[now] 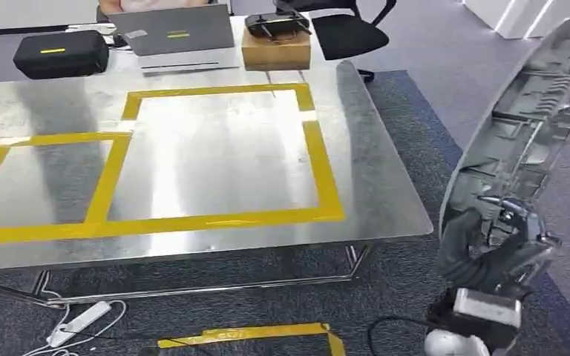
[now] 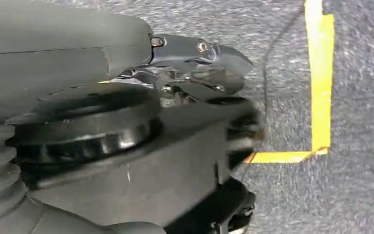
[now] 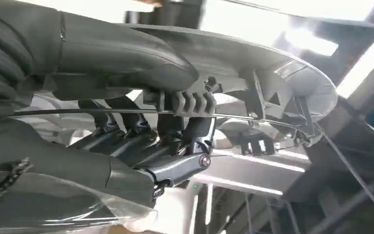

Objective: Take the parts from the cabinet and place them on the table.

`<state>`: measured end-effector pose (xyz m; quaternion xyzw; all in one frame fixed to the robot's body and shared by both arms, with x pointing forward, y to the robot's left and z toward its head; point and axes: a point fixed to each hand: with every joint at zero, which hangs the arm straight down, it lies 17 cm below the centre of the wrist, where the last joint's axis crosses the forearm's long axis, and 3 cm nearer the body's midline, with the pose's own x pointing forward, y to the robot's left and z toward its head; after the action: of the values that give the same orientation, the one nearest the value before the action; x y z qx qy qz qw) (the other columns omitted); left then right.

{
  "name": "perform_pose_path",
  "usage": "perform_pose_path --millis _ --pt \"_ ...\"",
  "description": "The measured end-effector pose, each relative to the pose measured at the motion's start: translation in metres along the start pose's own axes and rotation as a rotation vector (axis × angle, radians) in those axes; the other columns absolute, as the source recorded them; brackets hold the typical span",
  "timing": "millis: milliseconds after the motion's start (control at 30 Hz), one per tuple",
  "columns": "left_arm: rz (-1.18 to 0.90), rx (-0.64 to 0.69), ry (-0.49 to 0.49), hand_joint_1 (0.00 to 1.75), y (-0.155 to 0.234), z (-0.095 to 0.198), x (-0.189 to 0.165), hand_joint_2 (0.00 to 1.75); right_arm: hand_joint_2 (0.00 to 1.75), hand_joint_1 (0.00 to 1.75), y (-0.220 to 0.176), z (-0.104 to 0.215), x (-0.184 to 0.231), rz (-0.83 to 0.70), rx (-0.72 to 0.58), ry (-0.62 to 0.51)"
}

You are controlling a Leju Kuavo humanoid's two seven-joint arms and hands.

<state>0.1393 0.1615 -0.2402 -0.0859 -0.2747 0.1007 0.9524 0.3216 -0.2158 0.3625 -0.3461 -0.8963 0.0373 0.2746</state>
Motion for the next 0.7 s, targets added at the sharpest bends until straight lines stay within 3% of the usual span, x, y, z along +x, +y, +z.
perform_pose_path --millis 133,400,700 --pt "-0.009 -0.007 -0.005 0.0 0.0 -0.001 0.002 1.75 1.75 1.75 0.018 -0.023 -0.031 0.058 0.08 -0.036" --pt "-0.012 -0.012 -0.005 0.0 -0.001 0.0 0.002 1.75 1.75 1.75 0.028 -0.027 -0.051 0.122 0.15 -0.056" --pt "-0.051 -0.042 -0.002 0.0 -0.005 -0.001 0.005 1.75 1.75 1.75 0.087 -0.083 -0.124 0.248 0.358 -0.015"
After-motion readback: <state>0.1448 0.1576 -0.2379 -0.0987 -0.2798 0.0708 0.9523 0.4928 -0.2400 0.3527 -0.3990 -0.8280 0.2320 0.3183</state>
